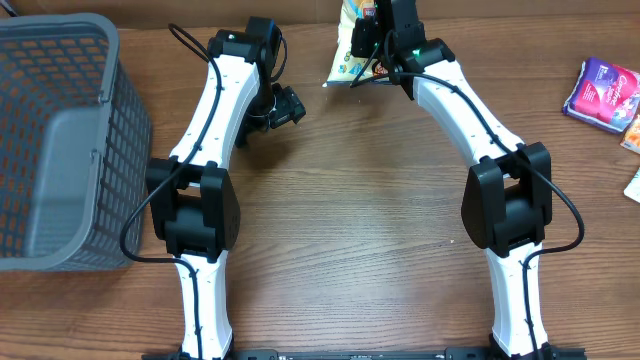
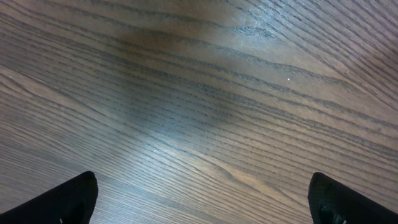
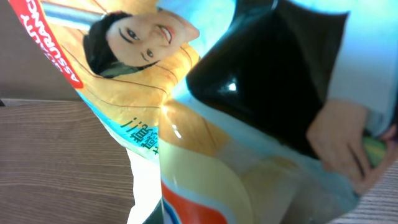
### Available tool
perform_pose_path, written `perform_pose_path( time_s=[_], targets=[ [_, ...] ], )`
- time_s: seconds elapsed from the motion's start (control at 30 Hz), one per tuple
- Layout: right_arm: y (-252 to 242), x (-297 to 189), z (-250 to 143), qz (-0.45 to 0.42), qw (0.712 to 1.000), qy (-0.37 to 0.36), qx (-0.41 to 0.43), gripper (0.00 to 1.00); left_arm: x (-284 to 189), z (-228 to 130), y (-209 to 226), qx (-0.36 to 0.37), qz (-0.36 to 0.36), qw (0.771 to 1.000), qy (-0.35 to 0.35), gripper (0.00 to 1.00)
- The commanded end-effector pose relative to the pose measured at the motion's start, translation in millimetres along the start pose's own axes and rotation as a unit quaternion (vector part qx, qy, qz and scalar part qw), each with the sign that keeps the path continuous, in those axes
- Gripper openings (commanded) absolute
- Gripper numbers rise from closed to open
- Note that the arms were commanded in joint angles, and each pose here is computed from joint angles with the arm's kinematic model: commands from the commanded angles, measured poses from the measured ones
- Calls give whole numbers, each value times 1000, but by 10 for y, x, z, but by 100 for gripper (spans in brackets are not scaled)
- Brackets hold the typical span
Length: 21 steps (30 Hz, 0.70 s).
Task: Scan the item barcode
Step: 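Carry the bag with right gripper to the upper-right pile and release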
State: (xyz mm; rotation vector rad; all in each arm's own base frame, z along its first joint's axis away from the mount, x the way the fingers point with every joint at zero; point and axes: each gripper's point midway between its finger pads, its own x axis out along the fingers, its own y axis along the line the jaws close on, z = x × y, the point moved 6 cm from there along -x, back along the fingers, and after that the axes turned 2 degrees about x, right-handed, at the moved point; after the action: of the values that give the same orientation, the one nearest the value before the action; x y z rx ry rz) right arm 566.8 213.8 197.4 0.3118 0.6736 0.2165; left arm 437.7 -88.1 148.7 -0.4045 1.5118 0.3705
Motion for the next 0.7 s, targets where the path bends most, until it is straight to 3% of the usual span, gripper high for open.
perform_pose_path(
  time_s=[0.0,0.2,0.33,0.53,0.67],
  targets=[
    [9,-45,122,-1,1000,-29,-3,4,-83,3,-15,-2,0,1000,-15,100],
    [-63,-97,255,-5,999,-49,2,4,-83,3,-15,-2,0,1000,-15,100],
    [-351,-327,570,-22,996,-78,34,4,-83,3,-15,-2,0,1000,-15,100],
    [-1459,-1024,1223,-104,974,-147,139,4,-83,3,-15,-2,0,1000,-15,100],
    [-2402,-1350,1216,-217,948,-141,187,4,-83,3,-15,-2,0,1000,-15,100]
  ],
)
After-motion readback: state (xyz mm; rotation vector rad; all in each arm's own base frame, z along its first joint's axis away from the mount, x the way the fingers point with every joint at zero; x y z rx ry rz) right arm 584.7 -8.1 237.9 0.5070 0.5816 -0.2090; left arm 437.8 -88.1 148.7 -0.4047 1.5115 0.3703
